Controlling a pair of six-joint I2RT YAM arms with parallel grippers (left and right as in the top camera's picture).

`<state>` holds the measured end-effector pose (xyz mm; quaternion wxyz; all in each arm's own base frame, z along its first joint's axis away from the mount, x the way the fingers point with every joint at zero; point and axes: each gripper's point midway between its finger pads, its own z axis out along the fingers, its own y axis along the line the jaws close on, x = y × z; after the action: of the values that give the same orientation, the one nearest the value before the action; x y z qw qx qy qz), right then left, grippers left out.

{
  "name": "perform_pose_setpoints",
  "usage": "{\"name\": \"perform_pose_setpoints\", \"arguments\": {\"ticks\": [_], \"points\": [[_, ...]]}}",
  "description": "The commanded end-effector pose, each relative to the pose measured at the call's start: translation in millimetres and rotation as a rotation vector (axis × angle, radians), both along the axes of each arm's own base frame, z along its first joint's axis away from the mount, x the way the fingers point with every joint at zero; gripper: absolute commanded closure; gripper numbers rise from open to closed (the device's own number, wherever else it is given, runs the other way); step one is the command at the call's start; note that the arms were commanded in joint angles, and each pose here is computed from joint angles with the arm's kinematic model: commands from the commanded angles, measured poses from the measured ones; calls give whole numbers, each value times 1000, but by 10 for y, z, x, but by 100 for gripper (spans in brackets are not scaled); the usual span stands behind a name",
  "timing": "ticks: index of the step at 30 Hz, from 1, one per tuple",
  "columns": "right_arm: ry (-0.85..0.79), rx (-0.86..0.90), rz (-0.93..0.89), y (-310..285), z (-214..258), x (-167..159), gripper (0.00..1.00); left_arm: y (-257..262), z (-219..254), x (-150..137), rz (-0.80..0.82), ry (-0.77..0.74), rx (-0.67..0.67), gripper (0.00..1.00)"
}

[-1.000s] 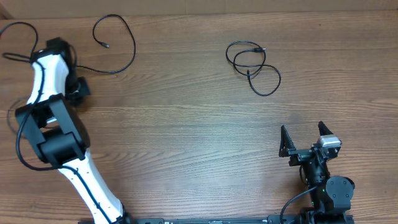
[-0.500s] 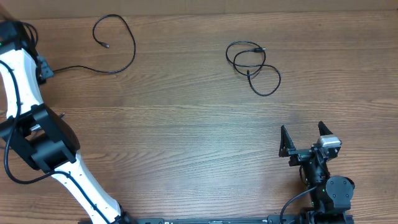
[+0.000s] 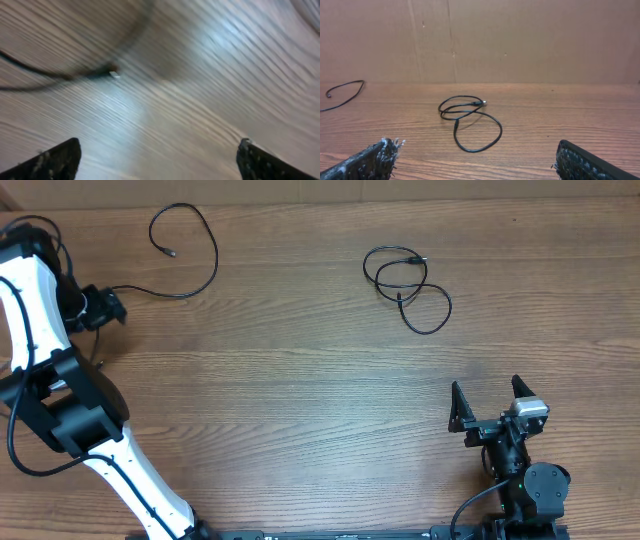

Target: Untangle cables

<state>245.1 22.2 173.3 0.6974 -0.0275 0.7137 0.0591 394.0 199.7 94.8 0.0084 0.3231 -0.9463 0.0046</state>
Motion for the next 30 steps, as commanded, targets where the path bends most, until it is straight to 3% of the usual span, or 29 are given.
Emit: {"name": "perform_pose_setpoints", "arguments": {"ticks": [1, 6, 10, 18, 26, 28, 30], "points": [[-3, -5, -11, -20, -21, 3, 0, -415, 50, 40, 7, -20, -184, 0], [-3, -5, -11, -20, -21, 3, 0, -645, 163, 20, 35, 6, -191, 1], [-3, -5, -11, -20, -21, 3, 0, -792, 470, 232, 61, -110, -146, 0], [-3, -5, -11, -20, -21, 3, 0, -1339, 1300, 591, -92, -411, -76, 0], [-3, -5, -11, -20, -21, 3, 0, -2018, 1382, 687, -237, -452, -157, 0], [-3, -5, -11, -20, -21, 3, 0, -2029, 1360, 732, -295, -458, -97, 1], [-3, -5, -11, -20, -21, 3, 0, -1869, 1314, 730, -264, -424, 44, 1]]}}
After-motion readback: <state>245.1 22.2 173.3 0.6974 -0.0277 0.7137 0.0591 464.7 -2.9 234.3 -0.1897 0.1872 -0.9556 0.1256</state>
